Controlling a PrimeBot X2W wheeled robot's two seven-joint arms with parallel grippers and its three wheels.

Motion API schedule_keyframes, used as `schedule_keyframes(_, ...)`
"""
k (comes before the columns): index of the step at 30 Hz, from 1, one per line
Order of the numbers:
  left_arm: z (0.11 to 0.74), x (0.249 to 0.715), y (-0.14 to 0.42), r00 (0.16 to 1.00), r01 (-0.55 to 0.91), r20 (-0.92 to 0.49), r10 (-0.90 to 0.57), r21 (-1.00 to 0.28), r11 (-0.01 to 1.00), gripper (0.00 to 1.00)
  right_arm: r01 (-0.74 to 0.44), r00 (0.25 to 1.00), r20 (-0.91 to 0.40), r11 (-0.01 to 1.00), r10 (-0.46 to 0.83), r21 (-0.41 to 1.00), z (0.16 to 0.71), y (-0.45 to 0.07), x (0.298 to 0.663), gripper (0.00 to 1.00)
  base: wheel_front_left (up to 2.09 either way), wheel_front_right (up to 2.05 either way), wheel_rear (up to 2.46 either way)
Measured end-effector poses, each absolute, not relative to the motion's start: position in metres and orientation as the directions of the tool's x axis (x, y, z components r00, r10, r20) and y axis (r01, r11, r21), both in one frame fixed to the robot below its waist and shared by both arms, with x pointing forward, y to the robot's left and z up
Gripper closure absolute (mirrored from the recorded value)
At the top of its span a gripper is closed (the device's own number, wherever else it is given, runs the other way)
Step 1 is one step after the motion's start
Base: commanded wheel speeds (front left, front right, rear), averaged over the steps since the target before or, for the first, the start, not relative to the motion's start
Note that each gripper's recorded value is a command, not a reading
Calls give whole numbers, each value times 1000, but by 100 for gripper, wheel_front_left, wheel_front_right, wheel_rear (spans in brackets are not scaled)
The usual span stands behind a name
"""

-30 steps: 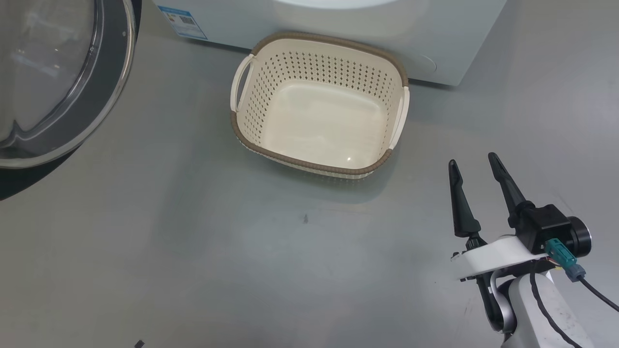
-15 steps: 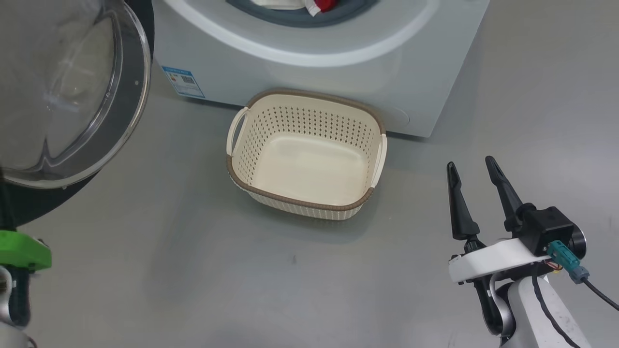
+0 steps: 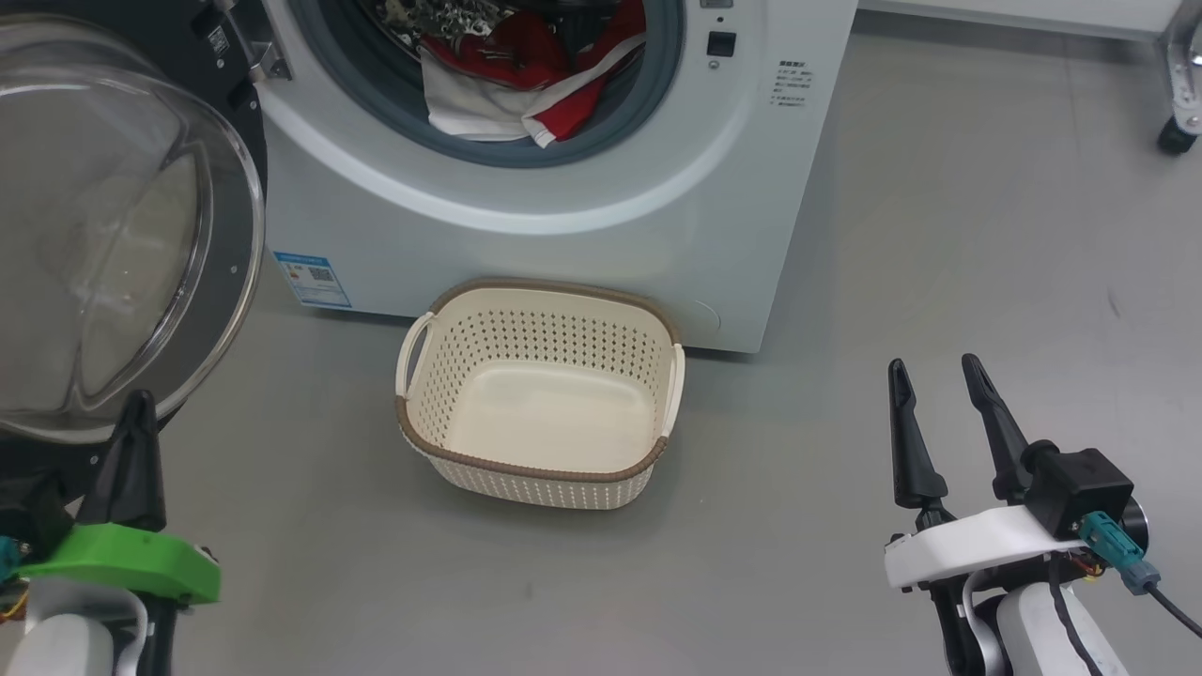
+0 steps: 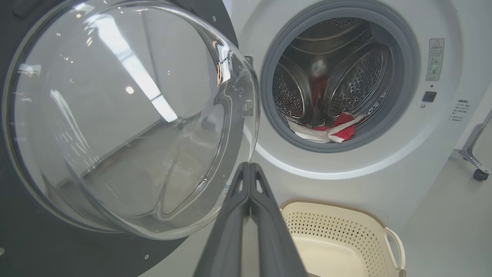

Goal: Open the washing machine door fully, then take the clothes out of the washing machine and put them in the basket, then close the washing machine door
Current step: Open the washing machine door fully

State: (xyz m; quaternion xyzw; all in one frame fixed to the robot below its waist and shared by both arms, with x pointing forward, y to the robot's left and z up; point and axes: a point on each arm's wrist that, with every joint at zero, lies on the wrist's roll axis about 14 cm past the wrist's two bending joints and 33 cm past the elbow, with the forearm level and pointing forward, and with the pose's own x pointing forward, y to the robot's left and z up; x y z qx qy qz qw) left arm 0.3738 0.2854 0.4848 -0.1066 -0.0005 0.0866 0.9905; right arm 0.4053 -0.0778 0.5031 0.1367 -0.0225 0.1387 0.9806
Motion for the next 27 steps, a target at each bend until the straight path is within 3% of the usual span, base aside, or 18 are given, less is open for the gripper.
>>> schedule_keyframes(17, 492, 365, 195, 999, 46, 35, -38, -274, 961, 100, -164, 977, 172, 954, 123, 251, 536, -128, 376, 0, 0, 0, 0)
schedule_keyframes(18, 491, 361, 190, 998, 58, 33, -51, -278, 959, 91, -138, 981, 167, 958, 97, 253, 535, -135, 371, 0, 0, 0, 0)
schedule_keyframes(19, 491, 359, 188, 998, 60, 33, -53, -282, 958, 60, -131, 982, 166, 958, 91, 253, 535, -137, 369, 0, 0, 0, 0)
schedule_keyframes(20, 490, 358, 187, 998, 62, 31, -55, -286, 956, 6, -126, 982, 167, 959, 85, 253, 535, -139, 367, 0, 0, 0, 0)
schedule_keyframes(21, 490, 356, 185, 998, 66, 32, -60, -289, 955, 0, -121, 983, 168, 960, 80, 253, 535, -140, 365, 0, 0, 0, 0)
schedule_keyframes(27, 490, 350, 174, 996, 90, 35, -84, -302, 949, 0, -91, 982, 185, 963, 44, 255, 540, -152, 357, 0, 0, 0, 0)
